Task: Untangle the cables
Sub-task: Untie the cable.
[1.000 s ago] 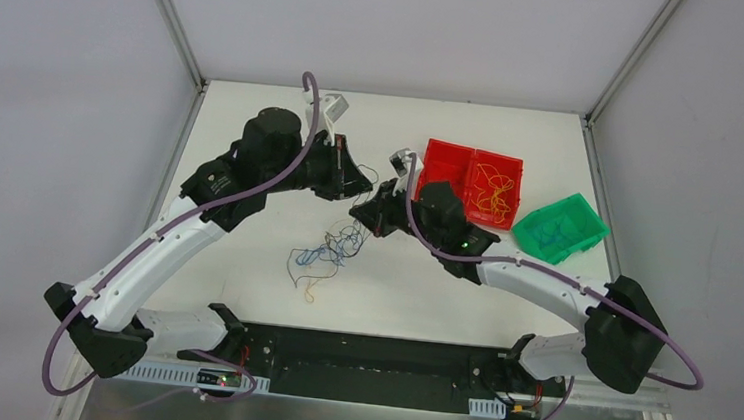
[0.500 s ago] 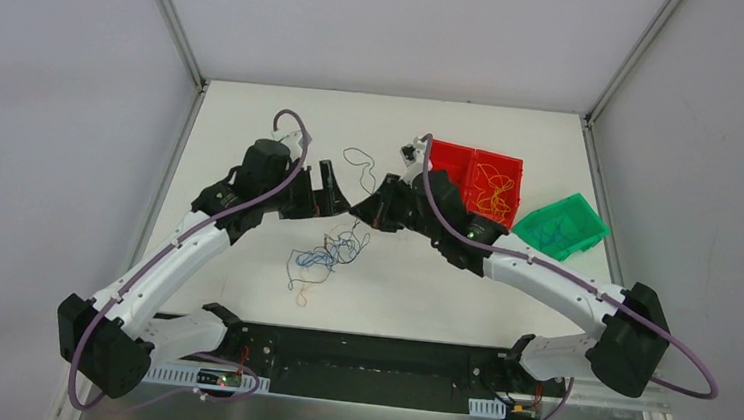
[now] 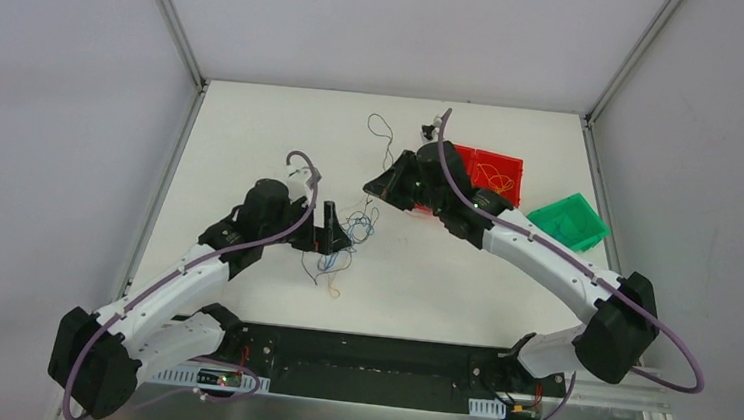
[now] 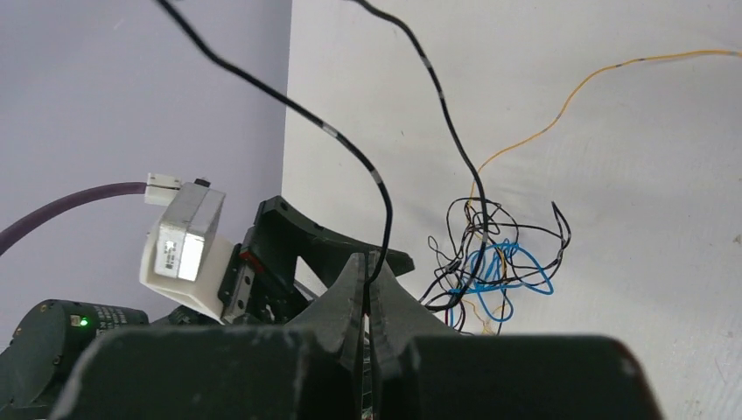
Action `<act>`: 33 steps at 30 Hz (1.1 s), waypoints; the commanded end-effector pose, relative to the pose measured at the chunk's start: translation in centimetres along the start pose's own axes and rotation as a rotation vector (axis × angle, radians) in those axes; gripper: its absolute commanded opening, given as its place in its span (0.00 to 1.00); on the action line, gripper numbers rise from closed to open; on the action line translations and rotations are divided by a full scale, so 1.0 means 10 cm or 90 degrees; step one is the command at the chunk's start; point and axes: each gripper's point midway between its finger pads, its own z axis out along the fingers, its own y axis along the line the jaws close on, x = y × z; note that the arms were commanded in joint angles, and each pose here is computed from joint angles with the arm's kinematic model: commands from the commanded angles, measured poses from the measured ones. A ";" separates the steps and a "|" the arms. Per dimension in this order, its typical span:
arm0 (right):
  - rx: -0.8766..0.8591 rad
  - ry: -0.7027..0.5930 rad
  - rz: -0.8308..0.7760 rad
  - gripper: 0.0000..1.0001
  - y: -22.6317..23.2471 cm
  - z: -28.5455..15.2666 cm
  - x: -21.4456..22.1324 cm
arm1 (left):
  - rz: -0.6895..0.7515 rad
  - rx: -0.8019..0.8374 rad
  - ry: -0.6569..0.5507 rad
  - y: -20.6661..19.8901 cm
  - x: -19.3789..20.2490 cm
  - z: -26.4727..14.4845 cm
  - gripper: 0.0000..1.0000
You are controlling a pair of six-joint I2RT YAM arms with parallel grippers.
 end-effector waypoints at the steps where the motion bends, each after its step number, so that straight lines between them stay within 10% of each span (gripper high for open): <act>1: -0.044 0.014 0.022 0.00 0.29 -0.07 -0.10 | 0.104 0.019 -0.033 -0.07 -0.13 0.25 0.96; 11: -0.060 0.026 0.022 0.00 0.50 -0.22 -0.24 | 0.196 -0.070 0.001 0.23 -0.14 0.71 0.90; 17: -0.073 -0.015 0.017 0.00 0.58 -0.63 -0.49 | 0.156 -0.137 0.033 0.42 -0.08 0.75 0.00; 33: 0.320 -0.217 -0.081 0.00 -0.96 -1.82 -1.09 | -0.175 -0.305 -0.039 1.28 0.06 0.18 0.00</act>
